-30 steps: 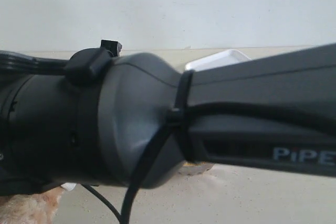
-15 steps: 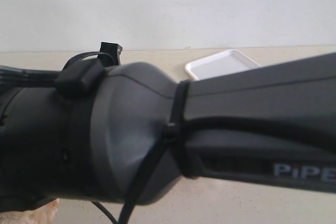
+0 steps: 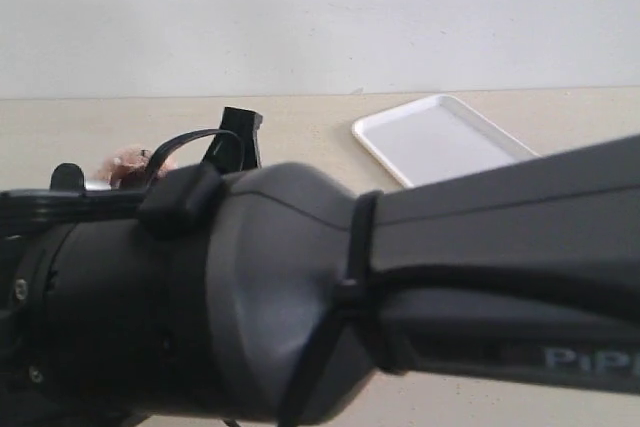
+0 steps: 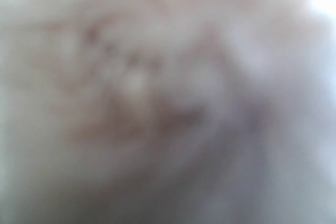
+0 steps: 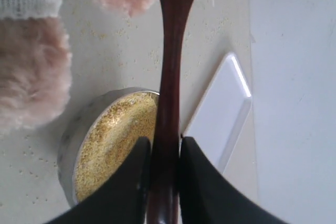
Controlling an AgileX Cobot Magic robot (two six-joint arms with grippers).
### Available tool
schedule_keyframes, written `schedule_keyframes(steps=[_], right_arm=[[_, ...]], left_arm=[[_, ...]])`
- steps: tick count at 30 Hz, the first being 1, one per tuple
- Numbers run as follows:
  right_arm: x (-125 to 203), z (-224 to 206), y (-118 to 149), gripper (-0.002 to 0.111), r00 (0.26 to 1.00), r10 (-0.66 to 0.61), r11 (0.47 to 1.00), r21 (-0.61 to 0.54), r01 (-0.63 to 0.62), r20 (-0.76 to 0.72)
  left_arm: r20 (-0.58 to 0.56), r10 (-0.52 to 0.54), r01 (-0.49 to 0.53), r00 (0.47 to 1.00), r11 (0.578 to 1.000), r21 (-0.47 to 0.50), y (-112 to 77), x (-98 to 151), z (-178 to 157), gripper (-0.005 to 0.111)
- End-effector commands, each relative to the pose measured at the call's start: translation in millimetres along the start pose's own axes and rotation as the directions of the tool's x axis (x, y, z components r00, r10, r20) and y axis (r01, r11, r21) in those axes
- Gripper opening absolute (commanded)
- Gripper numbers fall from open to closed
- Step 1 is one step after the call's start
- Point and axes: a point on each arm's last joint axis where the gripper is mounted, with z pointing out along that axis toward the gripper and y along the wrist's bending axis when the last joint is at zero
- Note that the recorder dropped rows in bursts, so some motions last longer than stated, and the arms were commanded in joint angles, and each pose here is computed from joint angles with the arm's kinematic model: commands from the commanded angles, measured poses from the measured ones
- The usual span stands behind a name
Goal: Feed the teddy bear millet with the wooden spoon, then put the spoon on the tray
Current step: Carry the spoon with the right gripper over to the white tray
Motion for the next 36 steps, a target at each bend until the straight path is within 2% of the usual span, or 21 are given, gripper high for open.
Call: schedule_keyframes(steps=[1,7,11,16,21,27,30,36], right_arm=[[15.0,-15.4,-16.5,0.000,0.990,0.141,0.990,0.004,-0.141,0.021],[31.2,-33.6,-36.5,0.000,0.937,0.340,0.940,-0.022,-0.339,0.082],[53.2,-49.3,-56.2,0.000,0.849,0.507,0.862,-0.076,-0.501,0.151],[91.4,-60.0,-75.1,0.000,0.738,0.650,0.760,-0.136,-0.636,0.180],[135.1,-59.7,-84.7,0.000,0.703,0.692,0.721,-0.184,-0.668,0.163],[185.9,-46.8,-89.7,0.000,0.683,0.730,0.672,-0.214,-0.709,0.029],[209.4,-33.1,-98.1,0.000,0.642,0.767,0.626,-0.211,-0.751,-0.010],[231.0,6.3,-117.5,0.000,0.603,0.796,0.571,-0.263,-0.778,-0.057]], left_arm=[[0.011,-0.002,0.002,1.000,1.000,0.025,-2.2,-1.1,-0.5,0.005],[0.011,-0.002,0.002,1.000,1.000,0.025,-2.2,-1.1,-0.5,0.005],[0.011,-0.002,0.002,1.000,1.000,0.025,-2.2,-1.1,-0.5,0.005],[0.011,-0.002,0.002,1.000,1.000,0.025,-2.2,-1.1,-0.5,0.005],[0.011,-0.002,0.002,1.000,1.000,0.025,-2.2,-1.1,-0.5,0.005],[0.011,-0.002,0.002,1.000,1.000,0.025,-2.2,-1.1,-0.5,0.005],[0.011,-0.002,0.002,1.000,1.000,0.025,-2.2,-1.1,-0.5,0.005],[0.011,-0.002,0.002,1.000,1.000,0.025,-2.2,-1.1,-0.5,0.005]])
